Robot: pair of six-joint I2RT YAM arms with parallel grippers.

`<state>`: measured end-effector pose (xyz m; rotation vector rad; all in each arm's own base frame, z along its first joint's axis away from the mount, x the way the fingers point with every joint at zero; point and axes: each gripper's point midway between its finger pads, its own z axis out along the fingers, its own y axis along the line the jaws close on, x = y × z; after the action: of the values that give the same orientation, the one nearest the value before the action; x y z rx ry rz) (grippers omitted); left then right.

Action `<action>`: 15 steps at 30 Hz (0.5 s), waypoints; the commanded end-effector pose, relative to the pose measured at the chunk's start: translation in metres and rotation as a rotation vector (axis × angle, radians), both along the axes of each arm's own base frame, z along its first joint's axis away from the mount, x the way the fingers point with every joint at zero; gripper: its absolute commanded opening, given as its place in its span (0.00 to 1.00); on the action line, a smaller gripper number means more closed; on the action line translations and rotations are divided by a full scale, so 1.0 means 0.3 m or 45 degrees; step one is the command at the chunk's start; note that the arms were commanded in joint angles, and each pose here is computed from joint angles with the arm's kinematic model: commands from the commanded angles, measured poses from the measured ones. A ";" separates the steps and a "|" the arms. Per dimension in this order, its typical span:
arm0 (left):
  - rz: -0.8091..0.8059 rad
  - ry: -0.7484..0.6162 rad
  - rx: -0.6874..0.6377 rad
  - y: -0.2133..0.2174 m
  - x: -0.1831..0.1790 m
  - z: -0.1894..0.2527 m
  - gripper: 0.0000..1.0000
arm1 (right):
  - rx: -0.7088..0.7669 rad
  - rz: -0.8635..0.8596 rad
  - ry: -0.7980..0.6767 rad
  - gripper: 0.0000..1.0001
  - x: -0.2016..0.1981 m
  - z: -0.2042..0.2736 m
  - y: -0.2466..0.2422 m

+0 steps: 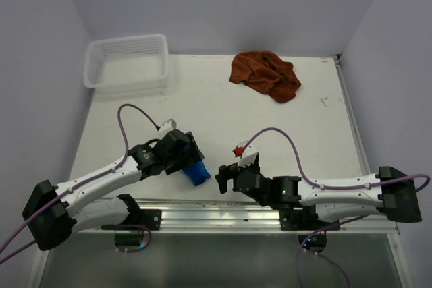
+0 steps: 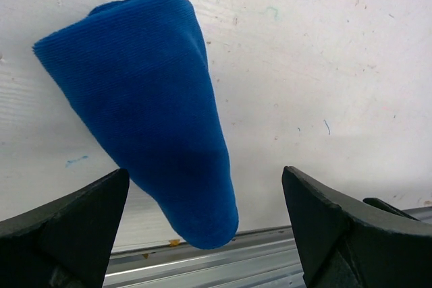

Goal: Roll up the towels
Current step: Roll the towel

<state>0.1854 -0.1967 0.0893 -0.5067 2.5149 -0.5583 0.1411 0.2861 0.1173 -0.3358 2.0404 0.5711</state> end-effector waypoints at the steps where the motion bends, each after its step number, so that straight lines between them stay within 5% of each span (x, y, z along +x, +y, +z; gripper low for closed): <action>1: 0.093 0.018 0.096 0.004 0.018 0.014 1.00 | -0.032 -0.081 0.014 0.99 0.008 -0.023 -0.057; 15: 0.157 0.050 0.231 -0.019 0.025 -0.035 1.00 | 0.012 -0.150 0.013 0.99 0.003 -0.031 -0.192</action>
<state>0.1755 -0.1979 0.0641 -0.5710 2.5929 -0.2933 0.1365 0.2399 0.1047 -0.2614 2.0698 0.5444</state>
